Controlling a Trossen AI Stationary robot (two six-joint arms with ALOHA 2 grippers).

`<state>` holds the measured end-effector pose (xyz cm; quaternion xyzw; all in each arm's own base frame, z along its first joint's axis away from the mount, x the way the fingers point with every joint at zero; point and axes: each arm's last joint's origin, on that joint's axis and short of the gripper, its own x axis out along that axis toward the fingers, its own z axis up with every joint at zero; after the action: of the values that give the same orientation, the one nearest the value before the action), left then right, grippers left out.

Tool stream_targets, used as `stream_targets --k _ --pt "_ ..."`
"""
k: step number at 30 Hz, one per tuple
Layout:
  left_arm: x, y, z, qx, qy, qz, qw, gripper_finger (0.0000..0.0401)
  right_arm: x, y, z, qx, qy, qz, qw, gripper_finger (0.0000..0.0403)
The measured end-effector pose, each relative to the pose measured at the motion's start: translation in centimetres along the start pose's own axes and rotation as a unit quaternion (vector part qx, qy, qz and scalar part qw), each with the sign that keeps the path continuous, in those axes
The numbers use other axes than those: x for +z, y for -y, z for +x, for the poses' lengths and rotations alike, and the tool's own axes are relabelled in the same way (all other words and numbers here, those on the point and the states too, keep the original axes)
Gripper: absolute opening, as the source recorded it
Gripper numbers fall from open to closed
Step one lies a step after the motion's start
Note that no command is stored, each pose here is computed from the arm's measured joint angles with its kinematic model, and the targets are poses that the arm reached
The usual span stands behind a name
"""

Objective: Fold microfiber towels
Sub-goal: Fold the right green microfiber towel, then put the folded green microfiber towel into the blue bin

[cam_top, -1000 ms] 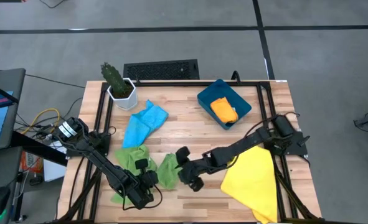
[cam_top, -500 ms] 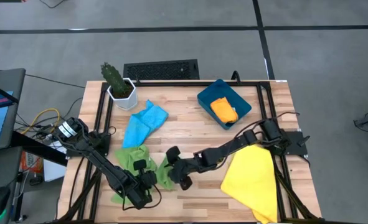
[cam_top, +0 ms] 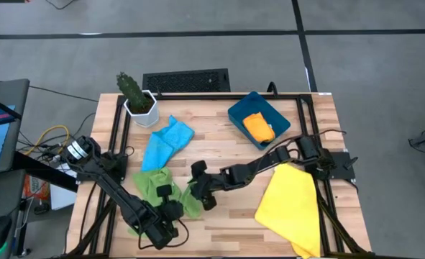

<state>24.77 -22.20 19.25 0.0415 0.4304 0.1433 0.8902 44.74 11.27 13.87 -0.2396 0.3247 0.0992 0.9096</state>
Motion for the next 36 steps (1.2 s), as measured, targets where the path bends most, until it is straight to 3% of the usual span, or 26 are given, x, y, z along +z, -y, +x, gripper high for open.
stream_targets --k 6,10,14,21,30,36 --pt "0.9 0.0 0.1 0.047 0.08 0.031 0.995 0.0 1.1 0.8 -2.4 -0.001 -0.014 0.022 1.0 0.0226" --pt "2.3 0.5 0.6 0.022 0.12 0.052 0.991 0.0 1.3 1.1 -3.8 0.006 -0.036 0.05 0.998 0.0226" --pt "1.8 0.4 2.3 -0.023 0.104 0.067 0.992 0.0 0.8 0.2 -4.1 0.022 -0.071 0.067 0.995 0.0226" --pt "-1.6 -0.5 4.3 -0.046 0.061 0.025 0.997 0.0 1.1 -0.5 -4.5 0.023 -0.079 0.127 0.988 0.0226" --pt "-3.6 -0.9 4.8 -0.036 0.044 0.002 0.998 0.0 -0.5 1.6 -4.3 -0.008 -0.127 0.301 0.945 0.0227" --pt "-4.3 -1.3 5.2 -0.031 0.034 -0.006 0.999 0.0 -1.4 2.5 -3.5 0.002 -0.139 0.345 0.928 0.0254"
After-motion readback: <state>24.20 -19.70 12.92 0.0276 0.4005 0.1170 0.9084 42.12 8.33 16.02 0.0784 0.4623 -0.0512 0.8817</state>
